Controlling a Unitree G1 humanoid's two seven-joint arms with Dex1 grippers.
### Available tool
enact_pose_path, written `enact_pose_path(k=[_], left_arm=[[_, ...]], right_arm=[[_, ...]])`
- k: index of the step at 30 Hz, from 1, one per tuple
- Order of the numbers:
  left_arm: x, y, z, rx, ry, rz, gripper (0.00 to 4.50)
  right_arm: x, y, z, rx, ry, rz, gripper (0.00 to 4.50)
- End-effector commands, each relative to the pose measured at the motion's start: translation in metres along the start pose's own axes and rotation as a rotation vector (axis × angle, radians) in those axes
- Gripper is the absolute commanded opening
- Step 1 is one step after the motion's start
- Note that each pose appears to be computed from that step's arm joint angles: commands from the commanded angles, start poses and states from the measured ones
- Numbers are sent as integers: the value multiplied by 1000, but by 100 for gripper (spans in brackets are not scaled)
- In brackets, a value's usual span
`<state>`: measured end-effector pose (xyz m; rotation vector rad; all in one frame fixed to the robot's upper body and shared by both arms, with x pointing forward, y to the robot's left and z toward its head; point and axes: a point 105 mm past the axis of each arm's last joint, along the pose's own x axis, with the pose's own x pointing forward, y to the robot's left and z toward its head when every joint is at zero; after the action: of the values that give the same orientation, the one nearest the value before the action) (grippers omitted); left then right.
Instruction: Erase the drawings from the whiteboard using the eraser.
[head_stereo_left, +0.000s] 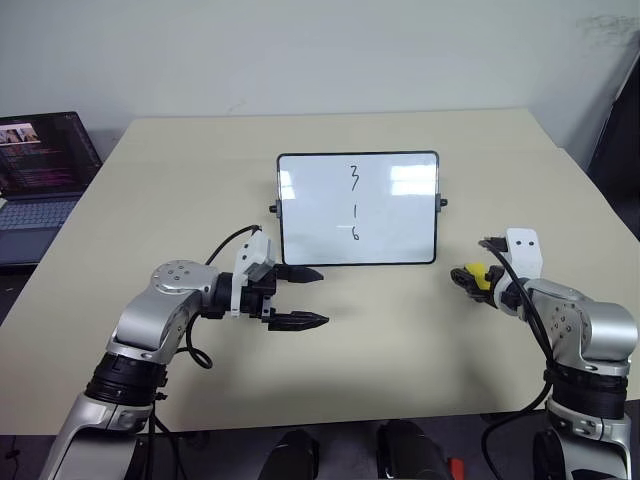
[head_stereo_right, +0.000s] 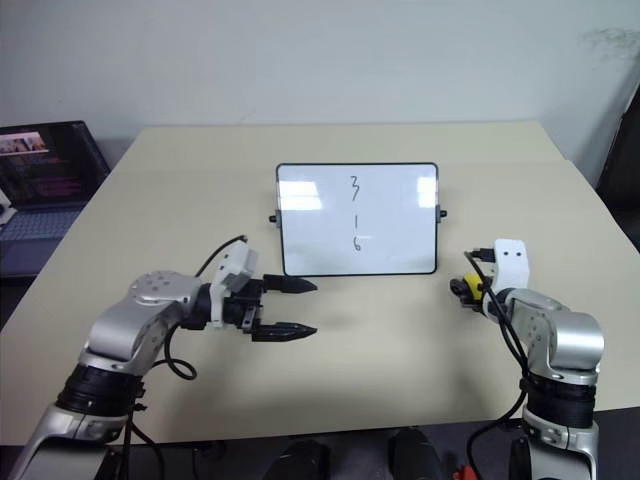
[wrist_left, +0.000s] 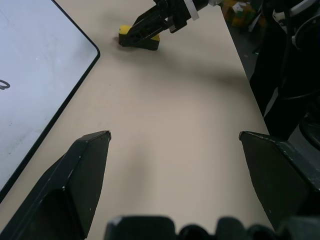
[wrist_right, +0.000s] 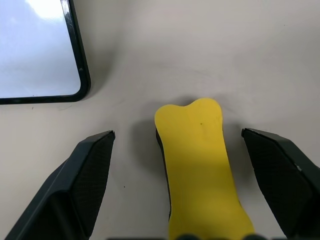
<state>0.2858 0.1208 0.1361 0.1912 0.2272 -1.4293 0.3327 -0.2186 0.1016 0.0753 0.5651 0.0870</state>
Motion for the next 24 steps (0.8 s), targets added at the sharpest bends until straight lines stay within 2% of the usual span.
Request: enact_pose_path(k=[1,5,7,9,13,16,24], left_arm=[[-1,-4,9,43,0,-15,450],[-1,-3,10,47,-1,-15,450],[-1,-2,10,47,-2,-15,450],[0,-2,10,47,-3,-14,450],[1,-3,10,47,-5,-15,450],[1,-1,11,53,-12,-5,450],[-1,0,11,52,-7,-3,450]], right_arm=[[-4,-4,11,-7,-50,-8,444],[-4,-6,12,-4,-54,-15,444],[-3,-7,13,-5,-58,-20,408],[-3,-9,14,-3,-61,-28,357],[-3,-11,15,0,-65,-38,198],[-3,-11,15,1,-64,-41,115],[-2,-10,19,-13,-79,-50,111]])
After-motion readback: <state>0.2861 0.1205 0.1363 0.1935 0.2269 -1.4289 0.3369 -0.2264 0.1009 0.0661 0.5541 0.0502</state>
